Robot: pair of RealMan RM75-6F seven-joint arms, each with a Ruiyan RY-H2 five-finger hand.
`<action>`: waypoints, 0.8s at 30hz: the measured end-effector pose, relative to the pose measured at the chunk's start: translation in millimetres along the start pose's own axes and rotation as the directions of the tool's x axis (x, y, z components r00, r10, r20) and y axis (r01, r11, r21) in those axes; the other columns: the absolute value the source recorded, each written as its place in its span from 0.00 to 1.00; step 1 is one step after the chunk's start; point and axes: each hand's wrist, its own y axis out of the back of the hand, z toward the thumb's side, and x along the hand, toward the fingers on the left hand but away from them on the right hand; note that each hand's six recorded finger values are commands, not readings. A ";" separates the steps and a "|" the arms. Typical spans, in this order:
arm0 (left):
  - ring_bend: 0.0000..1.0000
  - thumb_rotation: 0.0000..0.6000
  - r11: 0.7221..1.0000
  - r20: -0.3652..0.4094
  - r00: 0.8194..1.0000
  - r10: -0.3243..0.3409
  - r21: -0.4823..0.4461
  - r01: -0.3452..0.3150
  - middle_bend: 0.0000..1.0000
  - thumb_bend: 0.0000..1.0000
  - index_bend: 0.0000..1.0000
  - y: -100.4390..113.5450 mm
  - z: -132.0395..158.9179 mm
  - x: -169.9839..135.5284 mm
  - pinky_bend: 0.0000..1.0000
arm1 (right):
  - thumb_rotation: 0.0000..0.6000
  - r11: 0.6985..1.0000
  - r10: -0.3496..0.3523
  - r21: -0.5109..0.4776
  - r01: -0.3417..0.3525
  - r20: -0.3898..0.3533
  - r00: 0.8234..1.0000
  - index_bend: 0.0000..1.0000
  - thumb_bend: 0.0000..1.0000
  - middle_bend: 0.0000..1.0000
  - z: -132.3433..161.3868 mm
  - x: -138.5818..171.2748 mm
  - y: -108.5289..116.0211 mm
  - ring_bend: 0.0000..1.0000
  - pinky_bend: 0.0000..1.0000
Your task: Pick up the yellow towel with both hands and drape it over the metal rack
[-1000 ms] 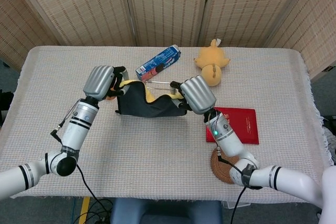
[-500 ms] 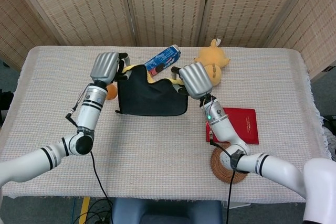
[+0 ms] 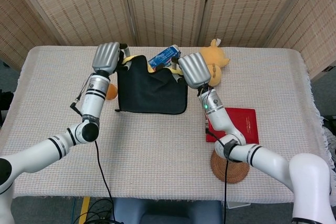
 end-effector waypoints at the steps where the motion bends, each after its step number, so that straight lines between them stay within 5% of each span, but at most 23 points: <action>1: 0.79 1.00 1.000 -0.002 1.000 -0.001 -0.001 0.001 0.88 0.43 0.68 0.1 0.3 0.6 0.99 | 1.00 1.000 -0.001 0.004 0.001 0.001 1.000 0.67 0.42 1.00 -0.9 -1.7 0.0 1.00 1.00; 17: 0.78 1.00 0.997 -0.081 0.996 -0.030 0.065 0.035 0.88 0.43 0.66 -16.7 -5.8 17.3 0.99 | 1.00 0.998 0.019 0.067 -0.020 0.012 1.000 0.66 0.42 1.00 -3.0 -19.6 -14.7 1.00 1.00; 24: 0.77 1.00 0.995 -0.085 0.996 -0.033 0.094 0.041 0.87 0.42 0.61 -26.2 -2.8 22.1 0.99 | 1.00 0.995 0.034 0.097 -0.038 0.039 0.999 0.45 0.41 1.00 -8.5 -25.9 -21.5 1.00 1.00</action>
